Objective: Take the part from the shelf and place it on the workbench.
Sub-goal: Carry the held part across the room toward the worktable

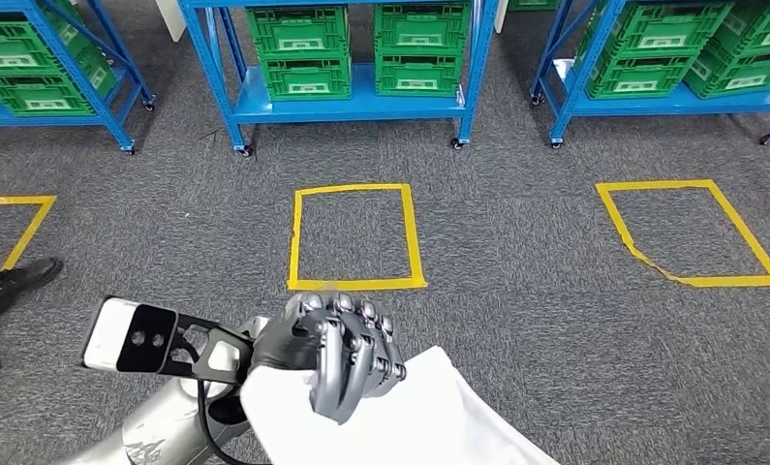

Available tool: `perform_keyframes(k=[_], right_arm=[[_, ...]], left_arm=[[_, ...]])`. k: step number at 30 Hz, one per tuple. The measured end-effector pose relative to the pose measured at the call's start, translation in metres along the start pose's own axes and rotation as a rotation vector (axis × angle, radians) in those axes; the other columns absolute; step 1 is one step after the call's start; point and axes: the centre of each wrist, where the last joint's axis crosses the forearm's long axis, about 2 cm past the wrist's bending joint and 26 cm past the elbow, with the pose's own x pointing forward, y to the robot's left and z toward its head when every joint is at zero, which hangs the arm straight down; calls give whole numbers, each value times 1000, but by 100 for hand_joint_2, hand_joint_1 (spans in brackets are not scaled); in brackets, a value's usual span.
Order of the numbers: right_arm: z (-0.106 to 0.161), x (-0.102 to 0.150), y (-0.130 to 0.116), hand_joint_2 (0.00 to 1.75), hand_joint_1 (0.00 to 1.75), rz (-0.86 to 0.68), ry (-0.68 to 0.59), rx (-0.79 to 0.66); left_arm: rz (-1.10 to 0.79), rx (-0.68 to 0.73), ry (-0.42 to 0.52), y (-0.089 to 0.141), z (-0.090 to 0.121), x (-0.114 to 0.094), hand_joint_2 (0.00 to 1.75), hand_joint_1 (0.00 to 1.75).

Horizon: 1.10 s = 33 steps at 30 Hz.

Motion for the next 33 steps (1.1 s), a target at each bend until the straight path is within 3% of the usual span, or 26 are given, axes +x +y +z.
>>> perform_keyframes(k=[7, 16, 27, 33], right_arm=[[3, -7, -8, 0, 0, -6, 89, -4], [9, -9, -22, 0, 0, 35, 23, 2], [12, -17, -27, 0, 0, 224, 54, 52], [11, -15, -25, 0, 0, 244, 48, 63]], left_arm=[[-4, -5, -20, 1, -1, 0, 175, 175], [-46, 18, -19, 0, 2, 4, 175, 175], [-31, 2, 15, -5, 7, 2, 175, 175], [-35, 11, 26, -6, 3, 2, 175, 175]])
